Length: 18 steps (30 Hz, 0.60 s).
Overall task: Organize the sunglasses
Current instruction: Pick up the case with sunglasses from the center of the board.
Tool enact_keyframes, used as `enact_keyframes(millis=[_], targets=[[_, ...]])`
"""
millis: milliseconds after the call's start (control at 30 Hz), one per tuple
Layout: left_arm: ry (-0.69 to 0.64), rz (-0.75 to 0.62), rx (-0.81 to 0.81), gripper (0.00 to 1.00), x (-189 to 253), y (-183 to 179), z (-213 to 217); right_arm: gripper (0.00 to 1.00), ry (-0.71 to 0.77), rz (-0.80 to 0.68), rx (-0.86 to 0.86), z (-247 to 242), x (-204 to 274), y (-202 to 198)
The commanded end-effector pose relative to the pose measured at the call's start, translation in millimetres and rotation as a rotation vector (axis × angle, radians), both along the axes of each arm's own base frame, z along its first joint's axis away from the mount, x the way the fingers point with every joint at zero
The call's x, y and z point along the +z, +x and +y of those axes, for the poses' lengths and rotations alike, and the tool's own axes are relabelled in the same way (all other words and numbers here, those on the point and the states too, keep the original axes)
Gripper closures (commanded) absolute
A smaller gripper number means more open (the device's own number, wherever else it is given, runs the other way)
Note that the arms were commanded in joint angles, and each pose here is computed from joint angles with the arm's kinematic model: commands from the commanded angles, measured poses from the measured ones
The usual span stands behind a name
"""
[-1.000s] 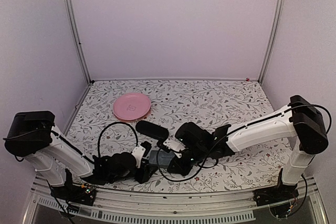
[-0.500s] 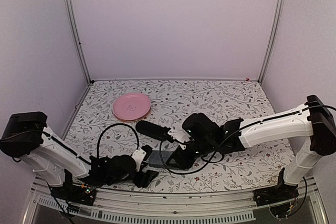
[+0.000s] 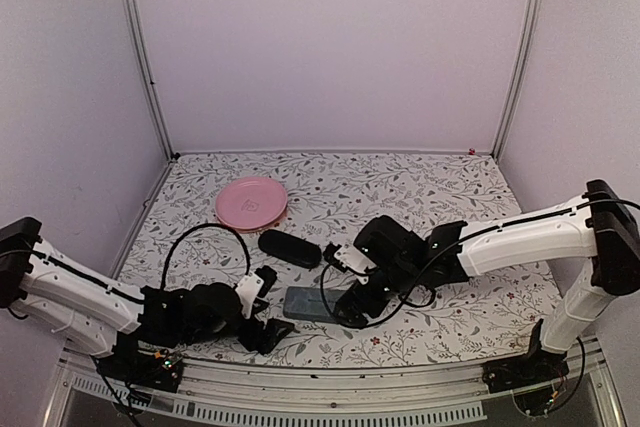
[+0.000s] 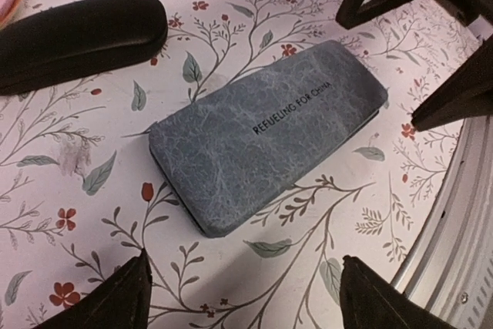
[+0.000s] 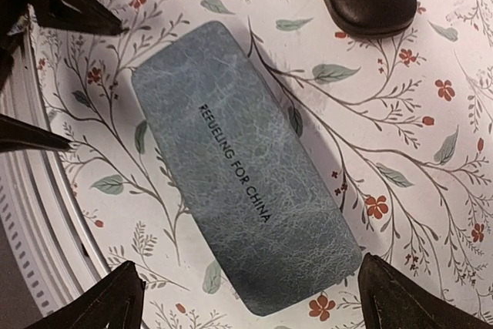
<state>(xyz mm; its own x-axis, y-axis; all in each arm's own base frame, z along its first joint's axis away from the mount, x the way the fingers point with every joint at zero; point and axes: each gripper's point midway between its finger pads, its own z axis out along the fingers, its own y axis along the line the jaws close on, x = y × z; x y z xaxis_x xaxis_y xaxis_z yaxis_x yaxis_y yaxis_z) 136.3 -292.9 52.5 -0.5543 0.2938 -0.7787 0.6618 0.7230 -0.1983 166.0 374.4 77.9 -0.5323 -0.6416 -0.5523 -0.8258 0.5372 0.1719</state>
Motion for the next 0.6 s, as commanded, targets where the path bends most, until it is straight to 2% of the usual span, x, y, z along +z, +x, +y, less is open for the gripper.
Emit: enact_keyframes(millis=[0, 200, 500, 567], targets=[[-0.015, -0.001, 0.025, 0.14, 8.9, 8.1, 11.4, 0.01, -0.126, -0.029, 0.039, -9.8, -19.4, 5.8], [-0.084, -0.012, 0.038, 0.14, 27.4, 15.8, 17.8, 0.01, -0.234, -0.077, 0.076, -8.2, -37.2, 18.8], [-0.118, -0.019, 0.056, 0.13, 37.1, 23.5, 23.8, 0.0, -0.295, -0.103, 0.169, 2.2, -55.3, 24.4], [-0.121, -0.02, 0.06, 0.13, 38.4, 25.2, 24.1, 0.04, -0.295, -0.104, 0.187, 4.6, -56.5, 24.1]])
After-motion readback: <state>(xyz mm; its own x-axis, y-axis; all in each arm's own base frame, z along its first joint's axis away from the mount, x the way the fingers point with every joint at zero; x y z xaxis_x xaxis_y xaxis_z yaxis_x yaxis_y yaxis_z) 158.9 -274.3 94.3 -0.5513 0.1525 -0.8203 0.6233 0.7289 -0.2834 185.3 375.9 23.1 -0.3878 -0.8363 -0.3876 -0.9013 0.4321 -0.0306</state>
